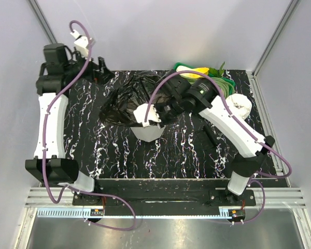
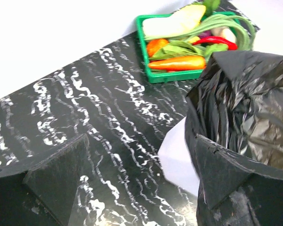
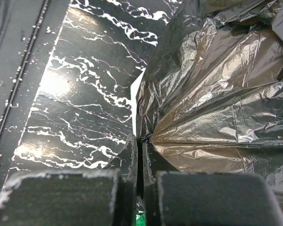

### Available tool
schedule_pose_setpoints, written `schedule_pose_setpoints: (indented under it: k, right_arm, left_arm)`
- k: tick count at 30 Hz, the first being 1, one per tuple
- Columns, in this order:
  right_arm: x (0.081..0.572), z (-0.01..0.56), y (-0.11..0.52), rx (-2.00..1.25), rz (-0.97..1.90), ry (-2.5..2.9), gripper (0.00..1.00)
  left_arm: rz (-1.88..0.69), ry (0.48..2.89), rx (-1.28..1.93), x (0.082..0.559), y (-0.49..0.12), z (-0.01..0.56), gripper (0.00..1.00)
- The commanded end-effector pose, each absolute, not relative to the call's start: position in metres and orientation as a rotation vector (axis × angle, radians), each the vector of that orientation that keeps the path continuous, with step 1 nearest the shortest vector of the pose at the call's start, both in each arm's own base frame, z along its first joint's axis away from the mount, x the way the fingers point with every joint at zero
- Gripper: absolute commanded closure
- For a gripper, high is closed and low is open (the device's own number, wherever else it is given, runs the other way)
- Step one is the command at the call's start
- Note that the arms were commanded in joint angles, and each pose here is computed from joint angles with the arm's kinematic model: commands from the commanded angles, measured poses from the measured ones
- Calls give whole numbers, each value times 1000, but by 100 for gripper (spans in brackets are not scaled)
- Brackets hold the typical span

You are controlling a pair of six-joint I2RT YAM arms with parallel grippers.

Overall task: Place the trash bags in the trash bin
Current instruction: Place the trash bag in the trash bin.

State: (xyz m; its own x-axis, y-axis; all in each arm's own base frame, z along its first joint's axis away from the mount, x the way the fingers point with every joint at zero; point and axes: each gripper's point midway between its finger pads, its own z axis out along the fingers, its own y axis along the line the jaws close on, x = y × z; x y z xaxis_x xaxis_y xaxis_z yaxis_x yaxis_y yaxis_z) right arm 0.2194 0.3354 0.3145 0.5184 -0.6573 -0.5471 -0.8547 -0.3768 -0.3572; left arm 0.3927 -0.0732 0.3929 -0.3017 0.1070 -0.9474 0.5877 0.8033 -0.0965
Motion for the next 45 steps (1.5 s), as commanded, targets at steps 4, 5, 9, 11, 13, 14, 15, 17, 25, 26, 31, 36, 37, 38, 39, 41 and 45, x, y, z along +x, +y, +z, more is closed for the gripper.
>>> schedule_pose_setpoints:
  k: [4, 5, 9, 11, 13, 14, 15, 17, 25, 26, 31, 36, 37, 38, 39, 41, 45]
  right_arm:
    - [150, 295, 284, -2334, 684, 1264, 100]
    - [147, 292, 284, -2341, 711, 1261, 100]
    - [145, 283, 280, -2370, 709, 1262, 100]
    - [148, 279, 279, -2373, 679, 1267, 100]
    - [151, 278, 276, -2379, 652, 1272, 100]
    - [152, 277, 276, -2379, 644, 1276, 100]
    - [153, 276, 274, -2383, 633, 1281, 99]
    - [158, 273, 274, -2385, 595, 1291, 95]
    - [179, 279, 285, -2296, 497, 1332, 77]
    - [182, 282, 287, -2273, 481, 1337, 75]
    - [198, 299, 298, -2164, 409, 1343, 64]
    - [223, 307, 297, -2041, 257, 1395, 58]
    - [226, 307, 296, -2012, 232, 1407, 58]
    - [230, 306, 295, -1997, 206, 1420, 58]
    - [233, 306, 293, -1981, 183, 1424, 58]
    - [240, 307, 293, -1940, 147, 1433, 57]
    - [246, 305, 289, -1909, 99, 1441, 57]
  left_arm:
    - [-575, 1718, 517, 412, -121, 425, 1]
    - [-585, 1717, 520, 415, -124, 424, 1]
    - [-630, 1721, 526, 418, -137, 422, 1]
    - [-630, 1725, 530, 418, -140, 420, 1]
    - [-626, 1726, 538, 415, -141, 419, 1]
    - [-628, 1732, 540, 415, -142, 415, 1]
    - [-629, 1733, 544, 414, -143, 414, 1]
    - [-633, 1743, 550, 413, -144, 409, 1]
    - [-637, 1760, 599, 402, -145, 397, 1]
    - [-644, 1765, 613, 399, -146, 395, 1]
    - [-645, 1773, 671, 386, -146, 386, 1]
    - [-676, 1791, 712, 371, -150, 374, 1]
    - [-678, 1799, 716, 369, -150, 369, 1]
    - [-680, 1809, 721, 368, -150, 364, 1]
    - [-679, 1816, 727, 366, -150, 358, 1]
    - [-681, 1837, 744, 363, -152, 345, 1]
    - [-702, 1863, 770, 357, -156, 326, 1]
